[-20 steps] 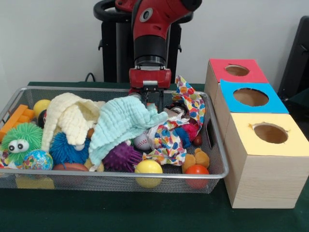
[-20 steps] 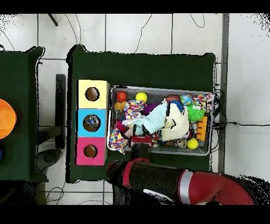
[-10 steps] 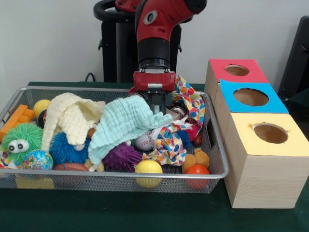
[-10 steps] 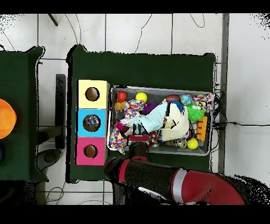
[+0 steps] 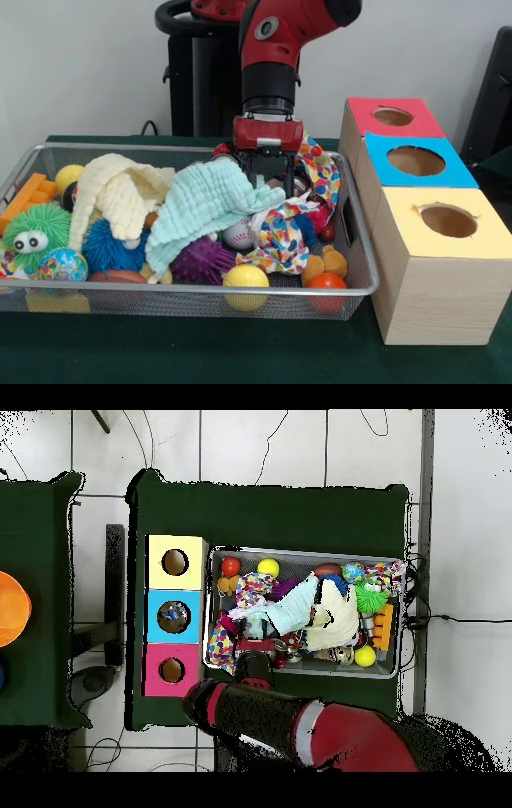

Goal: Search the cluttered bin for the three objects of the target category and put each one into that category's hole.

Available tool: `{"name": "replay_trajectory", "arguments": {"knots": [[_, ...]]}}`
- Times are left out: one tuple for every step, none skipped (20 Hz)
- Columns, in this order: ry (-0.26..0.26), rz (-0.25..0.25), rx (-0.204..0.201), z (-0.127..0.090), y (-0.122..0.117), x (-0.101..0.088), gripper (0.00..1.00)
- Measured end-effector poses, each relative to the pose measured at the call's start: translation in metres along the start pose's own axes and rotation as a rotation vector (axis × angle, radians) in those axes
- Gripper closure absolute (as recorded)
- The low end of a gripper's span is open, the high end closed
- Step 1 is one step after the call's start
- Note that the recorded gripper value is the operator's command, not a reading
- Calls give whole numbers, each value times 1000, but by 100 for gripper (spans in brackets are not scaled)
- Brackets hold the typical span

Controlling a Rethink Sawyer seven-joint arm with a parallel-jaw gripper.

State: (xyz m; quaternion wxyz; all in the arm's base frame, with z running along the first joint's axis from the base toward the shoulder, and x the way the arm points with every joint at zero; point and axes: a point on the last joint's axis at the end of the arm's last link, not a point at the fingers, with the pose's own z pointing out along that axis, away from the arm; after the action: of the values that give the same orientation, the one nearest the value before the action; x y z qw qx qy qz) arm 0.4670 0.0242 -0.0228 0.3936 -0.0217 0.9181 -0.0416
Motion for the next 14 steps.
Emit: {"name": "replay_trajectory", "arguments": {"knots": [[5, -21, 19, -3, 2, -1, 0], [8, -37, 32, -5, 3, -3, 0], [8, -49, 40, -7, 4, -3, 0], [10, -72, 54, -11, 4, -5, 0], [11, -82, 61, -13, 5, -5, 0], [13, -96, 70, -15, 4, -5, 0], [18, -129, 94, -21, 4, -6, 0], [21, -140, 104, -24, 3, -6, 0], [22, -148, 112, -26, 3, -7, 0], [24, -160, 123, -29, 2, -7, 0], [26, -173, 134, -32, 2, -7, 0], [27, -183, 143, -34, 1, -8, 0], [29, -195, 154, -37, 1, -8, 0], [31, -204, 165, -40, 1, -8, 0]]}}
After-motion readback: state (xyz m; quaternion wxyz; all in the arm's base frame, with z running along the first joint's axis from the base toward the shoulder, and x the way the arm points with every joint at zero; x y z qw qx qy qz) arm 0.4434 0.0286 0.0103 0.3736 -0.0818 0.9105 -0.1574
